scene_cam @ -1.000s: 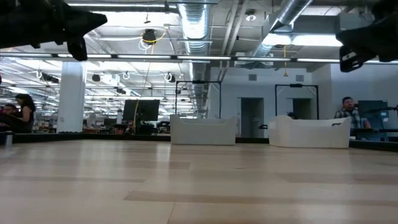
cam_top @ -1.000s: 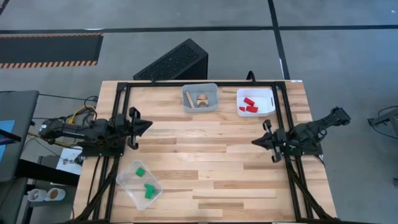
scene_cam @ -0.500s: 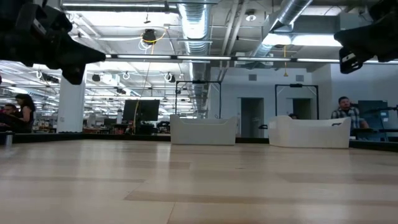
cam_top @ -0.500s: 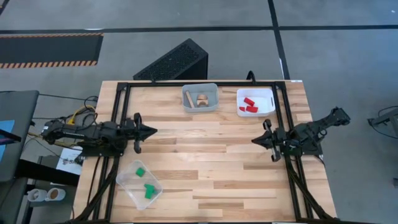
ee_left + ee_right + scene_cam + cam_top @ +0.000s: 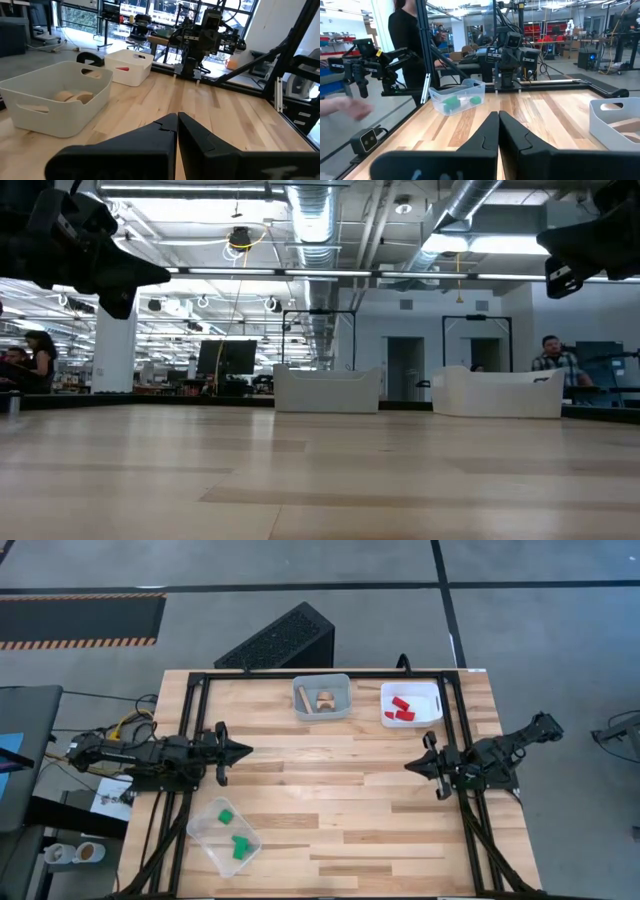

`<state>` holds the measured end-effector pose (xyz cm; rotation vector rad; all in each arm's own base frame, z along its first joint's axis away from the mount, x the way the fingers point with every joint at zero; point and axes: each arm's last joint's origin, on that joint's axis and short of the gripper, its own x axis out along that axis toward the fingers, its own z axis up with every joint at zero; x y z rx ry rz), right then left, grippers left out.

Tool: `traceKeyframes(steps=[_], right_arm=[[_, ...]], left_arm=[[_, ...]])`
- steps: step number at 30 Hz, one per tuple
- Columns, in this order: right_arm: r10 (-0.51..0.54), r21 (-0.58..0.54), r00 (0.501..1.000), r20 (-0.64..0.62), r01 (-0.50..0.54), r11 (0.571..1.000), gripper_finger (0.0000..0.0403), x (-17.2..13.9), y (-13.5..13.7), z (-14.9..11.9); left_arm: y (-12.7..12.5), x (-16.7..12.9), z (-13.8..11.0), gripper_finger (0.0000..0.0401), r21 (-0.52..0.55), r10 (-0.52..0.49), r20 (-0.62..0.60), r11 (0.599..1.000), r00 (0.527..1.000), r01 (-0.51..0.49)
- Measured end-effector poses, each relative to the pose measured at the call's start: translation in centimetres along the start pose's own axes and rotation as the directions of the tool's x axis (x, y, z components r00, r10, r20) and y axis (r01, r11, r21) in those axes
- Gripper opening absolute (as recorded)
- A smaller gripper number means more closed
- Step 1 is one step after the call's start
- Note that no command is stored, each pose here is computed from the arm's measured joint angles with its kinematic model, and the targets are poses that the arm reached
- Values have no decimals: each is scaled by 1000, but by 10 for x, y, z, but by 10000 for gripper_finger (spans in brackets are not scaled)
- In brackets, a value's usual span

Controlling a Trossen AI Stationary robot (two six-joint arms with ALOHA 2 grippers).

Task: Sort & place blocks by color
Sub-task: Return to Home Position

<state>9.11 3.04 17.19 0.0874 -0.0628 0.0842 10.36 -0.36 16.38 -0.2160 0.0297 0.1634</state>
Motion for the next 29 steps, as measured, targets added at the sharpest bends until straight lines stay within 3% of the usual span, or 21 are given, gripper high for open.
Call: traceKeyframes(steps=[29], right_arm=[[-1, -1, 1000, -2, 1, 1000, 27, 0, 0, 0]], left_arm=[[0, 0, 0, 0, 0, 1, 1, 1000, 1000, -1]])
